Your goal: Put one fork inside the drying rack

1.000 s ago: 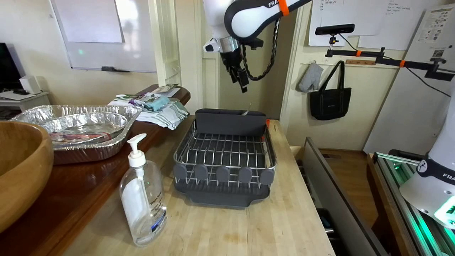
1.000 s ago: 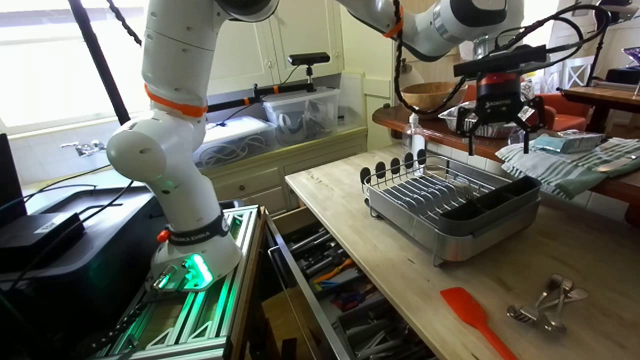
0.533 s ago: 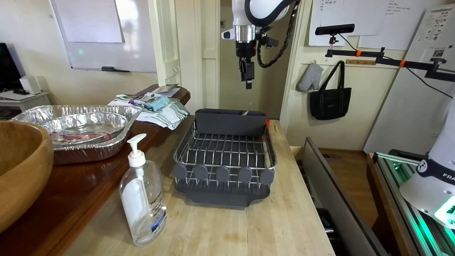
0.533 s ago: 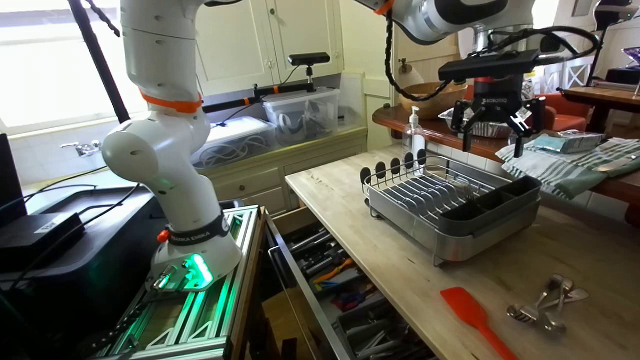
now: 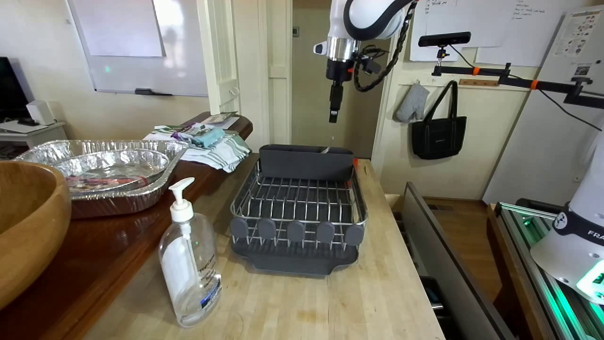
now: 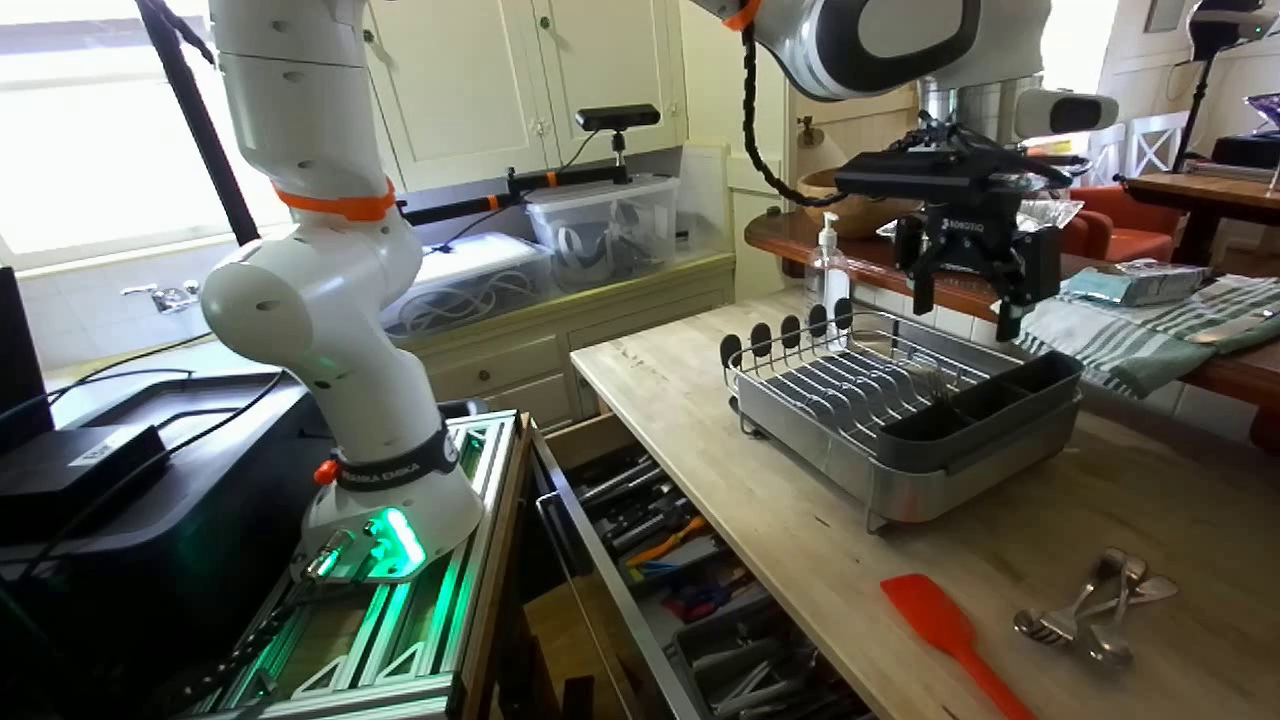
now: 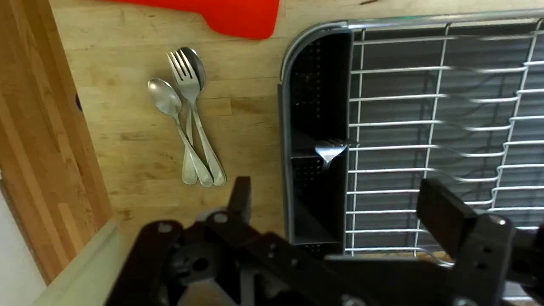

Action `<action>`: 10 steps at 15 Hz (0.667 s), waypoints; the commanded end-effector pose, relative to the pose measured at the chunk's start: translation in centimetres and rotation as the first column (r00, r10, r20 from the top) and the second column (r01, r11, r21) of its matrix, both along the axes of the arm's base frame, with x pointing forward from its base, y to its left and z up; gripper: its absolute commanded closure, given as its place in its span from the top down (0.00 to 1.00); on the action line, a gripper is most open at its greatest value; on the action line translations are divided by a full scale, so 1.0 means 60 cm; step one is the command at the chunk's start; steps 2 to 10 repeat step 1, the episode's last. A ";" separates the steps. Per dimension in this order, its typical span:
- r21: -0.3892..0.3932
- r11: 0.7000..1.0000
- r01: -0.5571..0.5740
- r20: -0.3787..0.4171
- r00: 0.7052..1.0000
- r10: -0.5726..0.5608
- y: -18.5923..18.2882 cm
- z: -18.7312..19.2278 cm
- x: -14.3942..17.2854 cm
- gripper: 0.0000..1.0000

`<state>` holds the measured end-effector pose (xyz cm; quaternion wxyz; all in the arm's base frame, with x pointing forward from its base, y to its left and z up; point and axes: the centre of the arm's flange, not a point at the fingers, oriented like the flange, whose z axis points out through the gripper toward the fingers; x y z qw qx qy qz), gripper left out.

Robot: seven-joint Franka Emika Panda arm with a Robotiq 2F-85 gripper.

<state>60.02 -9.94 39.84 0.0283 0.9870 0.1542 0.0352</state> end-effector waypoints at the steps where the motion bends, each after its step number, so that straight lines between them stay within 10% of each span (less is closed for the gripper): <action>1: 0.001 1.000 0.004 0.002 1.000 -0.004 0.000 0.001 -0.001 1.00; 10: 0.001 1.000 0.004 0.002 1.000 -0.004 0.000 0.001 -0.001 1.00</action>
